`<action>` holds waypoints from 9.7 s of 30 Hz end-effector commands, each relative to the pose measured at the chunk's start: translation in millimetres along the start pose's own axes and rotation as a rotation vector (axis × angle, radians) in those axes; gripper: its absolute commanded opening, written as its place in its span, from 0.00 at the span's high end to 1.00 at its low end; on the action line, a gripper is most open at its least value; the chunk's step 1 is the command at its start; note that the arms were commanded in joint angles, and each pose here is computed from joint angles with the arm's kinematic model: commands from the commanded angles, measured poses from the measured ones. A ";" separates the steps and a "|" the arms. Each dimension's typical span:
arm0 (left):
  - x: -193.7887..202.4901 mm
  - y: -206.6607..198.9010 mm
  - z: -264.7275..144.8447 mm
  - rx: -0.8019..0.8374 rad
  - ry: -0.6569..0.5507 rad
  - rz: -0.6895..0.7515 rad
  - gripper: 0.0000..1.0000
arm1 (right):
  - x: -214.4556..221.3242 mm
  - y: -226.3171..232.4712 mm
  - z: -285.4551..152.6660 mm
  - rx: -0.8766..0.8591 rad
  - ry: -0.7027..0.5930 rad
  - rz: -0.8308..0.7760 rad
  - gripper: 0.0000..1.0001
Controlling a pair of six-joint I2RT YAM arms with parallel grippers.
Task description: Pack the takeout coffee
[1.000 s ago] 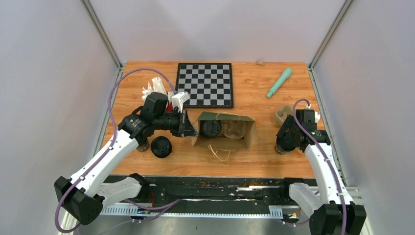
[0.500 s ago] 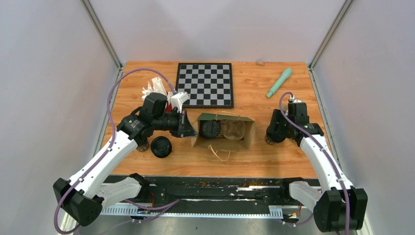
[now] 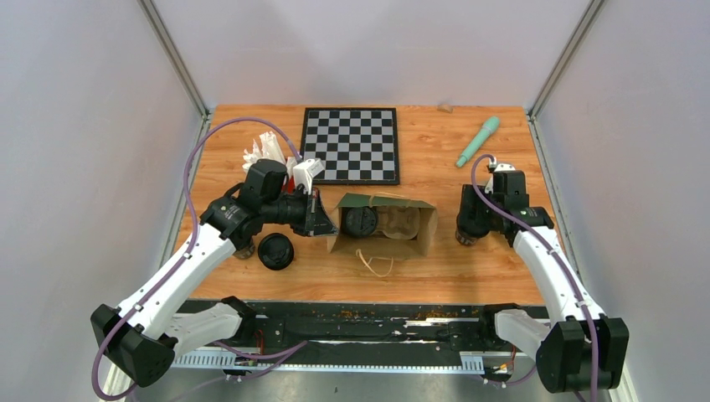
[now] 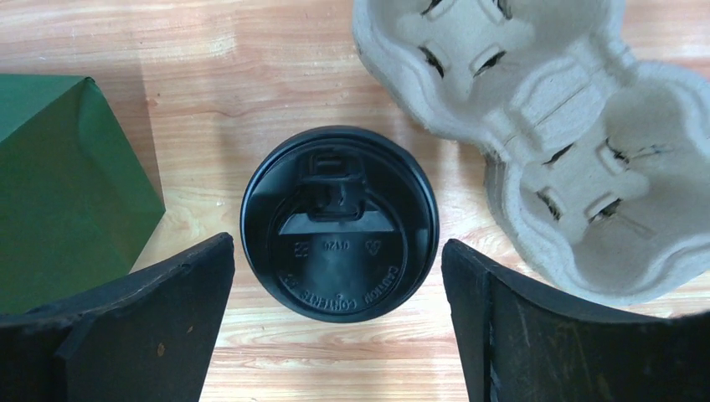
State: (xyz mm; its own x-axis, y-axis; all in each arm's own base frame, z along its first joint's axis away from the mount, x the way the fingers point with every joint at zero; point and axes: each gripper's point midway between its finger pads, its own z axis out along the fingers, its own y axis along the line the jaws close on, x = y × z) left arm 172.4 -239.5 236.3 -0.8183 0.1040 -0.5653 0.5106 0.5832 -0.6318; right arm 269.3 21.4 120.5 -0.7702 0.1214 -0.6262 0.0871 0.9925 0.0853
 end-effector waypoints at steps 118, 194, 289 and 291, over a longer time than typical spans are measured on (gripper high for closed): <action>-17.4 -4.3 4.0 -0.005 -0.003 0.063 1.00 | -23.8 -3.7 11.9 0.010 0.109 -0.220 0.15; -15.5 -5.5 0.6 -0.005 -0.006 0.063 1.00 | -19.4 -3.0 17.1 0.009 0.131 -0.212 0.15; -36.8 -16.4 3.1 0.030 -0.059 0.090 1.00 | -46.1 203.3 -224.6 -0.647 -0.440 -0.941 0.28; -34.4 -15.7 4.0 0.037 -0.050 0.107 1.00 | -36.7 216.7 -217.5 -0.632 -0.436 -1.044 0.27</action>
State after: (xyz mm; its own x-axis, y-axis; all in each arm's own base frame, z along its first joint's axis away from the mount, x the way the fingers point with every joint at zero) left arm 193.7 -248.7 249.1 -0.8013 0.0960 -0.5904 0.5194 0.6013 -0.6071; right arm 160.2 215.1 331.0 -0.1739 -0.4800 -0.8599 -0.8575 0.5032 -0.1075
